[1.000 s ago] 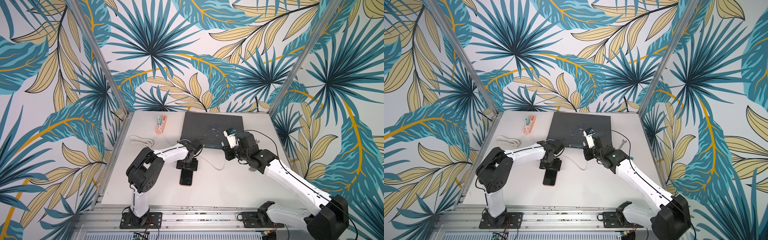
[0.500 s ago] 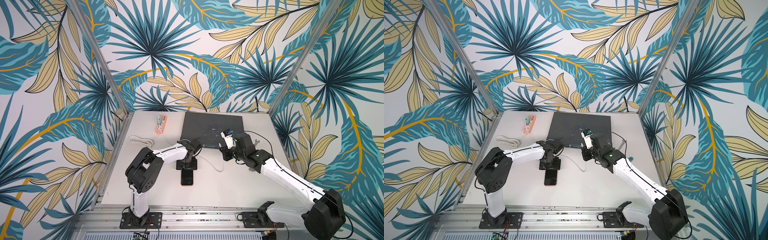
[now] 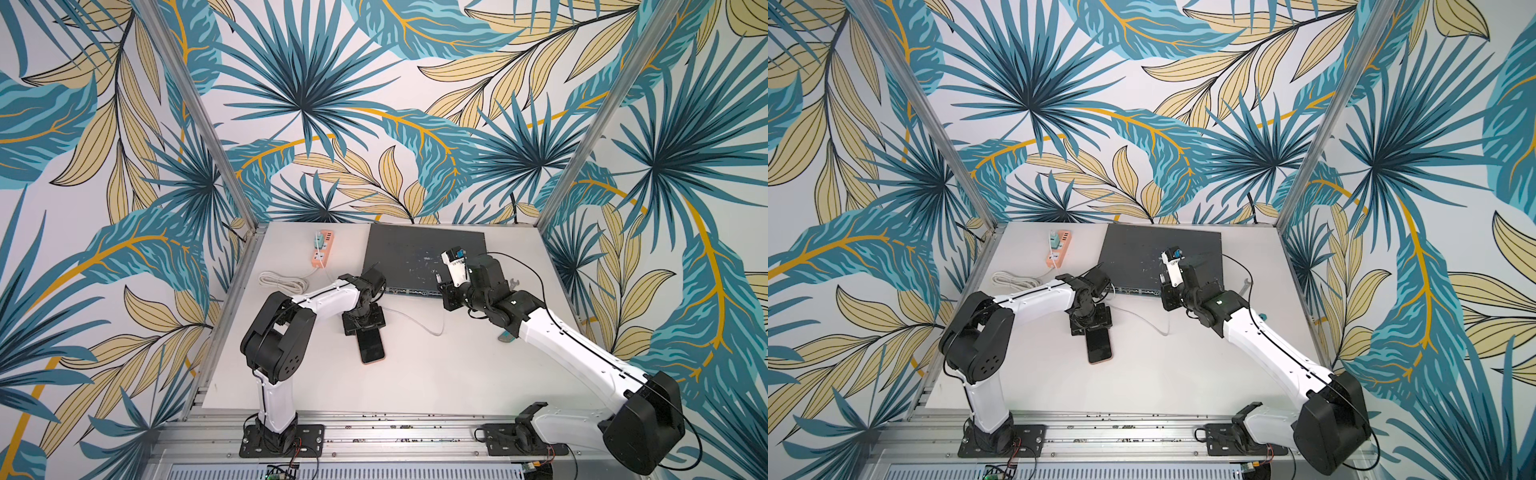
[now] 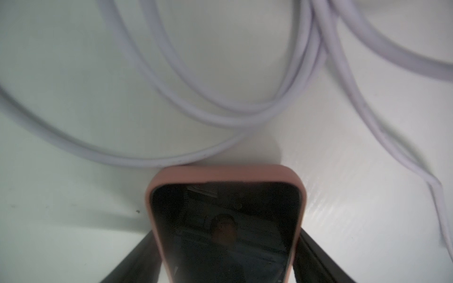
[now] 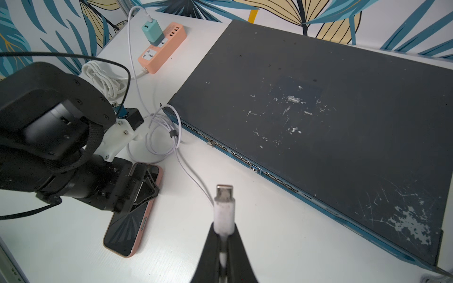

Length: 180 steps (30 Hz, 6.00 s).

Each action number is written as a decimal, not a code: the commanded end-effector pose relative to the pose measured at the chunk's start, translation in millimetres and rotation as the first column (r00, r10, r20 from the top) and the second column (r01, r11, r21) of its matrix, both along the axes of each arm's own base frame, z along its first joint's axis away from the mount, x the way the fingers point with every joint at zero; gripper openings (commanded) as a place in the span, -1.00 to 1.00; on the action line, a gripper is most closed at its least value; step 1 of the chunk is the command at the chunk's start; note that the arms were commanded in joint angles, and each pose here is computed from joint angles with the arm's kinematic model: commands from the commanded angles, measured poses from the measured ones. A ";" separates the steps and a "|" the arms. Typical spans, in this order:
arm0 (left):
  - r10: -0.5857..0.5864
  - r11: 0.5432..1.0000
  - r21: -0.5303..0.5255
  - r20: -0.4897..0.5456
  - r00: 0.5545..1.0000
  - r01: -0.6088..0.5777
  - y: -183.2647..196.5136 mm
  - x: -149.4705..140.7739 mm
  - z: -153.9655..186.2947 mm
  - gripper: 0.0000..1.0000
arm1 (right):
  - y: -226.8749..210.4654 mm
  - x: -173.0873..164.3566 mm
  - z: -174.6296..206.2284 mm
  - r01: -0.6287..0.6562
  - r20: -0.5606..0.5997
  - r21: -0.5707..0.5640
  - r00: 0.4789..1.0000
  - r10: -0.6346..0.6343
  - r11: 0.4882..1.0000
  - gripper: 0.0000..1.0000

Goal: Plug the charging cable into the phone
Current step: Pick up the phone at the center of the board, then insert the charging cable into the phone.

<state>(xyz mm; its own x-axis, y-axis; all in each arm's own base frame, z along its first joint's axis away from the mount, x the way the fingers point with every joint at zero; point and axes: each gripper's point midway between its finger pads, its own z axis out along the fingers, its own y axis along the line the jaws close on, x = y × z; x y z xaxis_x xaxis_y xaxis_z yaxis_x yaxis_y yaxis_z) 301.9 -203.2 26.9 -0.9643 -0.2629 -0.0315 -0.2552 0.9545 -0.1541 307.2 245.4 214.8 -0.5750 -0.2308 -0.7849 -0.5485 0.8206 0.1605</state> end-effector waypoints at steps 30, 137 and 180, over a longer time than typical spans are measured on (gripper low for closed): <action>0.282 0.944 -0.194 0.058 0.958 -0.267 5.3 24.9 57.4 -1.00 | 17.4 17.2 -5.5 -0.074 0.047 -0.036 0.996 0.076 0.997 -1.00; 0.750 0.637 -0.174 -0.087 0.656 -0.751 163.9 17.4 102.4 -1.00 | 214.0 -95.5 -101.0 -0.679 -0.167 -0.482 0.691 0.703 0.553 -1.00; 0.759 0.622 -0.180 -0.098 0.643 -0.762 160.7 15.1 97.8 -1.00 | 229.0 -108.8 -111.6 -0.670 -0.172 -0.499 0.699 0.694 0.550 -1.00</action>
